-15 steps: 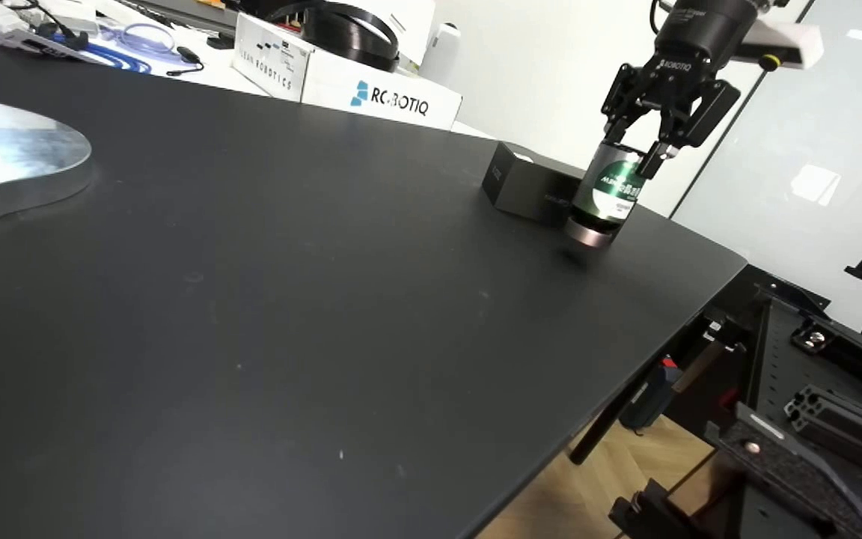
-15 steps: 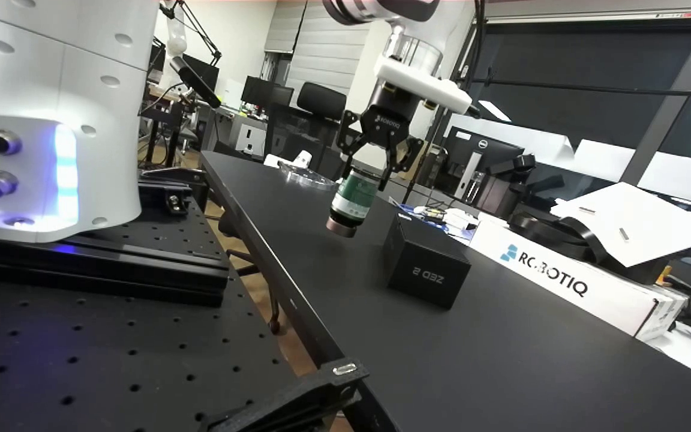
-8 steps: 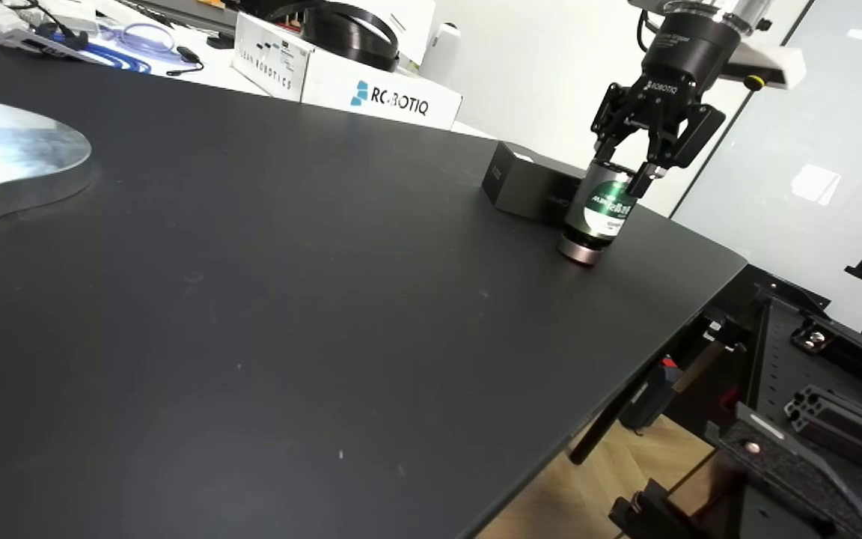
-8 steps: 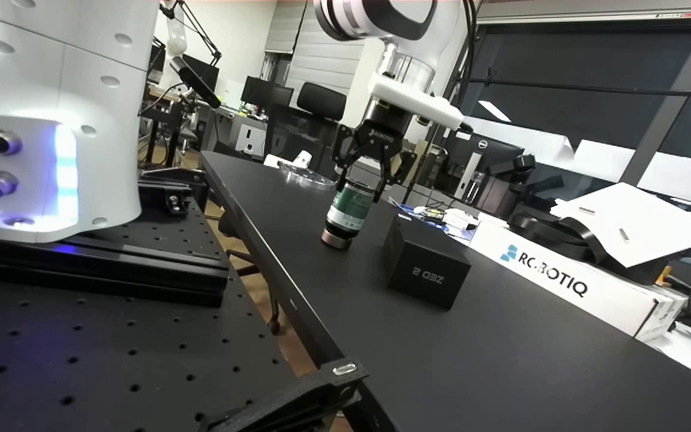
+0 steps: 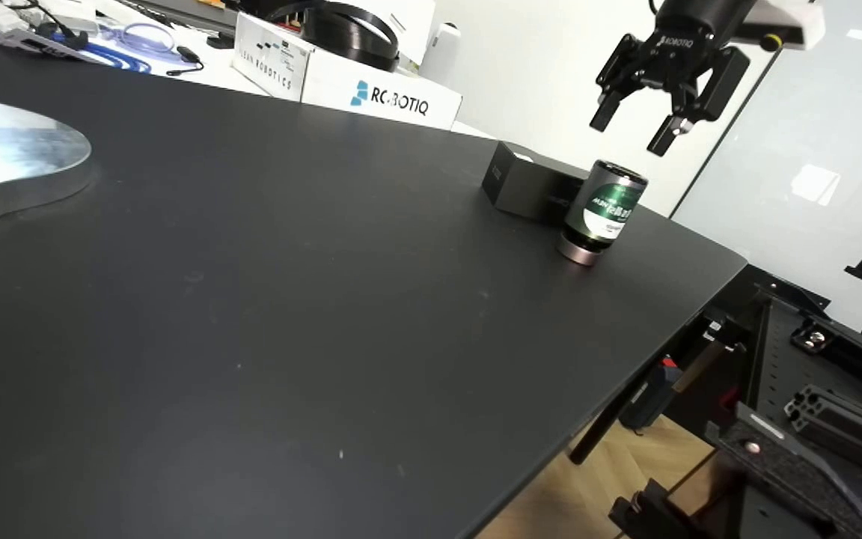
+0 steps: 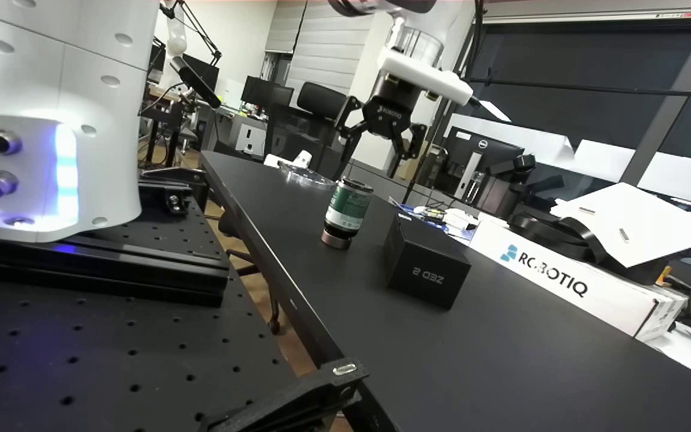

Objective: Take the bottle from the table and position it on the black box, then remove it from there and place it on the right side of the box, and finally, remove it from there and place it on the left side of the box

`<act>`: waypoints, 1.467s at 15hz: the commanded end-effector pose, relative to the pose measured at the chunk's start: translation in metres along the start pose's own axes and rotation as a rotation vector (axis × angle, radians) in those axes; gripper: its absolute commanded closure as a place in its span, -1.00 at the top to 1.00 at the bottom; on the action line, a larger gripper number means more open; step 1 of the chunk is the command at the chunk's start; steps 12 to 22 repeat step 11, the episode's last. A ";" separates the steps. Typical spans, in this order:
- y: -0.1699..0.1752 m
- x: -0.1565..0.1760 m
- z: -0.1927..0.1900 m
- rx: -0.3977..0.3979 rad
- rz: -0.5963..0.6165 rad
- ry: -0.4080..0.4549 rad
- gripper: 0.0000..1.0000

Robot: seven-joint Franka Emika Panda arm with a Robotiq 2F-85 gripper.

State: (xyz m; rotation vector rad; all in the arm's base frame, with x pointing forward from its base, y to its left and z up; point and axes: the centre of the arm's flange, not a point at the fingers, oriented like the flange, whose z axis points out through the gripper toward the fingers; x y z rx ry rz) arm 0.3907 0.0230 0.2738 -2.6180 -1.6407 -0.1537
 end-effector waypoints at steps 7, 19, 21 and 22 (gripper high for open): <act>-0.009 0.003 -0.069 -0.037 -0.021 0.056 1.00; -0.013 0.002 -0.067 -0.020 -0.029 0.048 1.00; -0.013 0.002 -0.067 -0.020 -0.029 0.048 1.00; -0.013 0.002 -0.067 -0.020 -0.029 0.048 1.00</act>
